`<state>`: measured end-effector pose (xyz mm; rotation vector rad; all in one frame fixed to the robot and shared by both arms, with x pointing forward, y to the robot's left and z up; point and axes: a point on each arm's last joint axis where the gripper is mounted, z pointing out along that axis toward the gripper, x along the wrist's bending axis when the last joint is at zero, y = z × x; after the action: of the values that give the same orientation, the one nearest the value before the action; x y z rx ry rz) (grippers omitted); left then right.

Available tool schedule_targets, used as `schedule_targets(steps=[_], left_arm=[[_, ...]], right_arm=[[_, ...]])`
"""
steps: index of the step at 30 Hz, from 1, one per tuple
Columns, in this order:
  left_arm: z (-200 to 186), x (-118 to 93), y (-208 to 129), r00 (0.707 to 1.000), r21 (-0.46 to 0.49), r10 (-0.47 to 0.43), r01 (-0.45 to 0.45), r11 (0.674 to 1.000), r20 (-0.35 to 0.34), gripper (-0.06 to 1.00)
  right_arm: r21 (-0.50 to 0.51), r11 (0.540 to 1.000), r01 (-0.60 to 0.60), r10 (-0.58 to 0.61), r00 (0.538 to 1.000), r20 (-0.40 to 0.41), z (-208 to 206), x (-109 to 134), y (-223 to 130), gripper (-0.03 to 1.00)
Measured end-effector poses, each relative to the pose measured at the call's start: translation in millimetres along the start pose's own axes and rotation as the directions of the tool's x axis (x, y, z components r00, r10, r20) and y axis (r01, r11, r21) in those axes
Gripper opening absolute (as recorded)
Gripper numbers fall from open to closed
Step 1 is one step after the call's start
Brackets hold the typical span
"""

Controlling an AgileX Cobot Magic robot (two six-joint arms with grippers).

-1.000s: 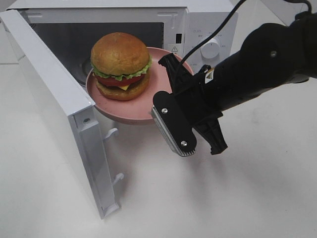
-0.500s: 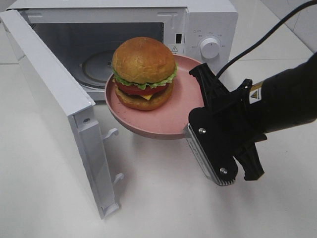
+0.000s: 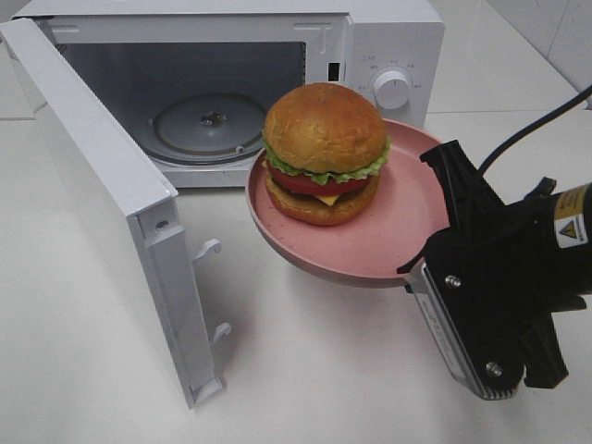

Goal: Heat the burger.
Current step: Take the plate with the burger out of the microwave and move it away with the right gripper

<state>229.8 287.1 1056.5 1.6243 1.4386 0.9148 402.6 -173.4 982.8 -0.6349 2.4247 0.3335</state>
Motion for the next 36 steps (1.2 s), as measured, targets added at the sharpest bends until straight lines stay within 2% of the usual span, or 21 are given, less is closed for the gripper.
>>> schedule_targets(steps=[9,13,20,22,25,31,34,36], left_arm=[[0.0,0.0,0.0,1.0,0.0,0.0,0.0,1.0,0.0,0.98],[0.0,0.0,0.0,1.0,0.0,0.0,0.0,1.0,0.0,0.98],[0.0,0.0,0.0,1.0,0.0,0.0,0.0,1.0,0.0,0.98],[0.0,0.0,0.0,1.0,0.0,0.0,0.0,1.0,0.0,0.98],[0.0,0.0,0.0,1.0,0.0,0.0,0.0,1.0,0.0,0.98],[0.0,0.0,0.0,1.0,0.0,0.0,0.0,1.0,0.0,0.98],[0.0,0.0,0.0,1.0,0.0,0.0,0.0,1.0,0.0,0.98],[0.0,0.0,0.0,1.0,0.0,0.0,0.0,1.0,0.0,0.98]], right_arm=[[0.055,0.994,-0.09,0.09,0.996,0.001,-17.7,16.1,-7.2,0.09],[0.101,0.98,-0.173,0.173,0.985,0.008,-28.6,20.5,-12.0,0.09],[0.184,0.955,-0.234,0.235,0.972,0.018,-37.8,24.7,-19.8,0.09],[0.252,0.925,-0.283,0.287,0.958,0.021,-39.9,27.5,-25.8,0.09],[0.267,0.917,-0.295,0.299,0.954,0.026,-40.3,27.8,-27.2,0.09],[0.343,0.841,-0.418,0.409,0.907,0.104,-42.9,27.6,-35.7,0.09],[0.353,0.828,-0.437,0.425,0.898,0.114,-43.3,27.9,-36.8,0.09],[0.368,0.784,-0.5,0.484,0.863,0.143,-44.2,28.8,-38.9,0.09]])
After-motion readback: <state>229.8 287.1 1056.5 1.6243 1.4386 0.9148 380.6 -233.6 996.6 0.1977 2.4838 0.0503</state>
